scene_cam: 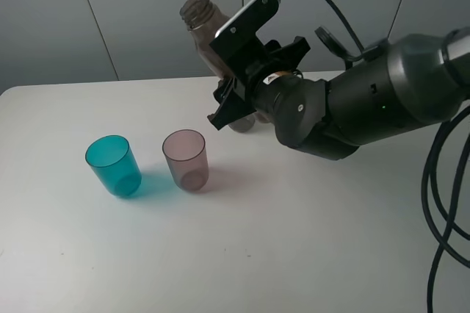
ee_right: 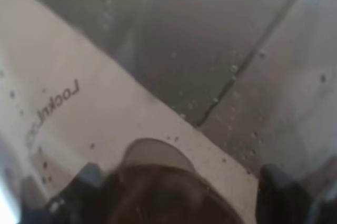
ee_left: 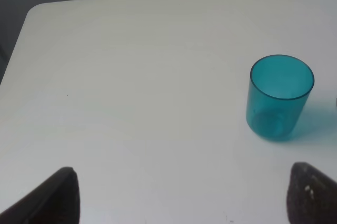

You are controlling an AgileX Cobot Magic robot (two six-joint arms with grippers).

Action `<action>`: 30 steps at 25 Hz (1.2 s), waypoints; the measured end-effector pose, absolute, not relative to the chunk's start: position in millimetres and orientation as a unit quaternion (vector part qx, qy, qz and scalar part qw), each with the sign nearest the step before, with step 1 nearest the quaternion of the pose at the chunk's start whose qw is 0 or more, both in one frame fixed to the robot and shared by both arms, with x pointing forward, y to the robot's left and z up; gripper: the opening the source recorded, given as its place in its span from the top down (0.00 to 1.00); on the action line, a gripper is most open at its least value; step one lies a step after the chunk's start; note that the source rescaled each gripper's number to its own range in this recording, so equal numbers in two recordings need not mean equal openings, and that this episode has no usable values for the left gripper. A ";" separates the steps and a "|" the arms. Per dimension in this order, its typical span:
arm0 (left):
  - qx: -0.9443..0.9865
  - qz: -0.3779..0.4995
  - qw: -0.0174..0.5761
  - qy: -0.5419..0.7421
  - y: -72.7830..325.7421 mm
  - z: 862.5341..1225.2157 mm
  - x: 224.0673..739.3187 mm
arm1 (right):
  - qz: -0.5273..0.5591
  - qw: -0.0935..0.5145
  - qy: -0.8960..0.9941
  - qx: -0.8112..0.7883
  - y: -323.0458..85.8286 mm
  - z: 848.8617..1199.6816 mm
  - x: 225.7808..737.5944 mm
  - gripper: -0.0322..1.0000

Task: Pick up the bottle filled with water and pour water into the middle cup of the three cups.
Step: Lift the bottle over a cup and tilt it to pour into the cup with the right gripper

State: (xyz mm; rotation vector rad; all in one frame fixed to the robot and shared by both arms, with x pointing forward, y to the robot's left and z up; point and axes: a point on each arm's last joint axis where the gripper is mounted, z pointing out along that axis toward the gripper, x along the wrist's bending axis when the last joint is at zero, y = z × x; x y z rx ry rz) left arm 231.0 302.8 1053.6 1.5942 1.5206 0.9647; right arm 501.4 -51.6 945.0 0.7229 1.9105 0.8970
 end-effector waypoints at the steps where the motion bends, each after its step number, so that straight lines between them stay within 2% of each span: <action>1: 0.618 0.374 0.360 0.590 302.8 1053.6 231.0 | 0.360 0.440 0.769 0.291 -51.8 945.0 501.4 0.97; 13: 0.618 0.374 0.360 0.590 302.8 1053.6 231.0 | 0.365 0.448 0.754 0.311 -70.1 945.3 518.2 0.97; 22: 0.618 0.374 0.360 0.590 302.8 1053.6 231.0 | 0.261 0.487 0.791 0.263 -83.1 939.2 521.3 0.97; 30: 0.618 0.374 0.360 0.590 302.8 1053.6 231.0 | 0.241 0.495 0.805 0.222 -78.4 938.3 517.3 0.97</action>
